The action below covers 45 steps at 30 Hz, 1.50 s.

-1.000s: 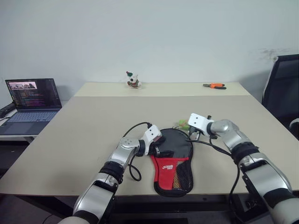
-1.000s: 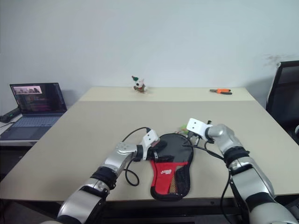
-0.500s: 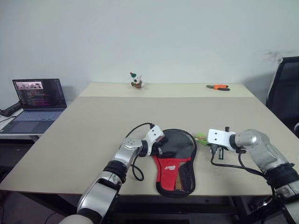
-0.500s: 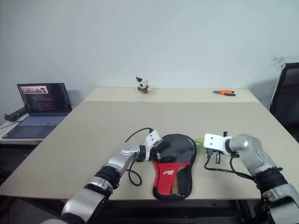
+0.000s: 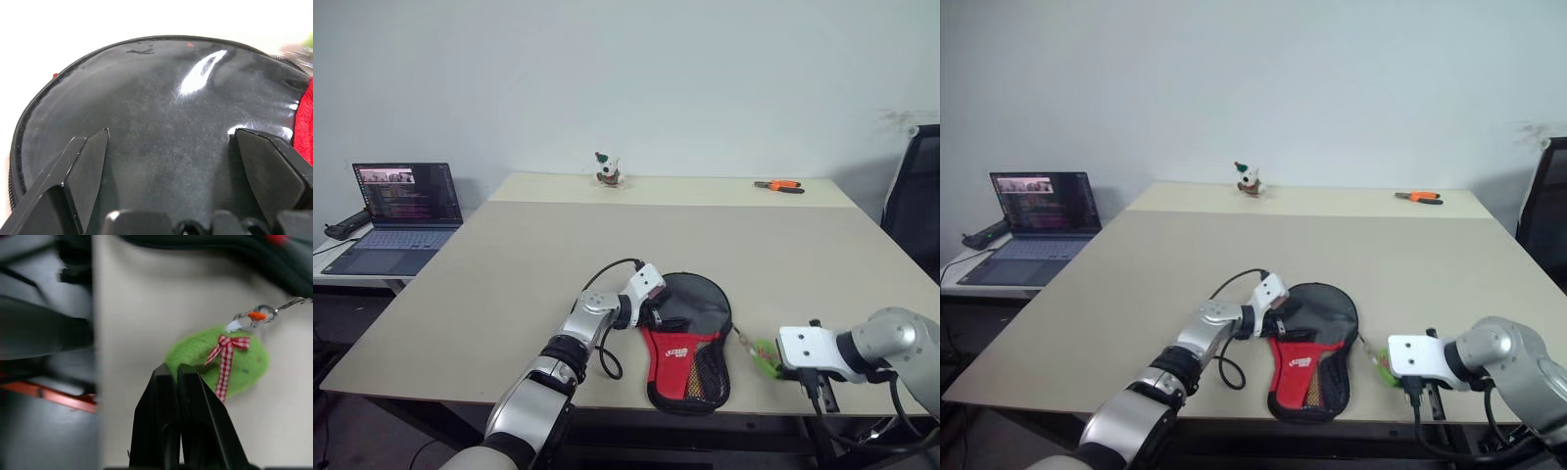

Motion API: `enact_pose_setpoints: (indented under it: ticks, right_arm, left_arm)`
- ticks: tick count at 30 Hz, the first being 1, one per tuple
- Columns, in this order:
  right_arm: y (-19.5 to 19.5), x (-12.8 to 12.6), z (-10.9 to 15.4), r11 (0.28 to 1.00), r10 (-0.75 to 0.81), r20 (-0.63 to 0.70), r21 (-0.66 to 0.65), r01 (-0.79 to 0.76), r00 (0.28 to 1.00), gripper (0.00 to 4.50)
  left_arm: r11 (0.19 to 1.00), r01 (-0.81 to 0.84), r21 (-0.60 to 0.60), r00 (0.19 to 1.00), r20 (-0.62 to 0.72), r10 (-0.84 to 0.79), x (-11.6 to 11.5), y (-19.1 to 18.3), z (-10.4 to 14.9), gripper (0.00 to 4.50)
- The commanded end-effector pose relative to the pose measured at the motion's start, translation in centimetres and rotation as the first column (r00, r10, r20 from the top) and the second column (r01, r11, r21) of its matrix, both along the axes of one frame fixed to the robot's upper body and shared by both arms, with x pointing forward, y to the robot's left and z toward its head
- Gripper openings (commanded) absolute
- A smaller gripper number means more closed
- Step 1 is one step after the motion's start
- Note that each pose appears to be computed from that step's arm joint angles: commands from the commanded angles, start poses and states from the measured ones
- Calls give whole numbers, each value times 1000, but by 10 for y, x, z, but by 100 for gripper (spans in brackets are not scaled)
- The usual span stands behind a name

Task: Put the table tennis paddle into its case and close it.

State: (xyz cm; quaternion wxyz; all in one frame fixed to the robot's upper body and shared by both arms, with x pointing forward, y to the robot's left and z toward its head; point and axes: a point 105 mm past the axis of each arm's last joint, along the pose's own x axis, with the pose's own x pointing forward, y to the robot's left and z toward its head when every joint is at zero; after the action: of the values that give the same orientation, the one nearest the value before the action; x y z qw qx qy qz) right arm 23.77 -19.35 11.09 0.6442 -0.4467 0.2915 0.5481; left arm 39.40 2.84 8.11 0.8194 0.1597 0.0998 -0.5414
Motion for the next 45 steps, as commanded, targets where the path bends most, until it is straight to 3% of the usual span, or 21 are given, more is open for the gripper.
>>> enact_pose_setpoints:
  ticks: [1, 10, 13, 19, 20, 23, 30, 36, 45]
  right_arm:
    - [12, -30, 7, 996, 87, -104, 39, -84, 991, 3]
    - [35, -87, -2, 978, 198, -278, 118, -171, 940, 3]
    - [45, -95, -2, 972, 215, -285, 153, -177, 934, 3]
    - [52, -50, 22, 969, 71, -136, 245, -36, 988, 3]
    - [52, -43, 27, 962, 43, -132, 271, -6, 990, 20]
    - [48, -27, 32, 955, -19, -114, 291, 52, 993, 92]
    - [20, 32, 23, 886, -326, -4, 349, 306, 945, 326]
    - [-1, 53, 2, 864, -422, 24, 314, 394, 906, 326]
    - [-17, 34, -29, 888, -404, -101, 194, 416, 909, 326]
  left_arm:
    - [994, -15, 111, 997, -69, 23, -7, 4, -34, 450]
    - [993, 4, 117, 999, -47, 2, -6, -6, -30, 450]
    - [993, 4, 114, 999, -42, 0, -6, -9, -28, 450]
    - [994, 9, 109, 999, -38, -5, -5, -11, -26, 450]
    - [994, 9, 108, 999, -37, -5, -5, -11, -26, 450]
    - [995, 10, 104, 999, -38, -6, -6, -12, -26, 450]
    - [997, 47, 66, 998, -46, -44, -10, -14, -23, 450]
    - [993, 115, 28, 992, -58, -113, -17, -17, -18, 450]
    - [978, 209, -5, 975, -72, -209, -26, -19, -10, 450]
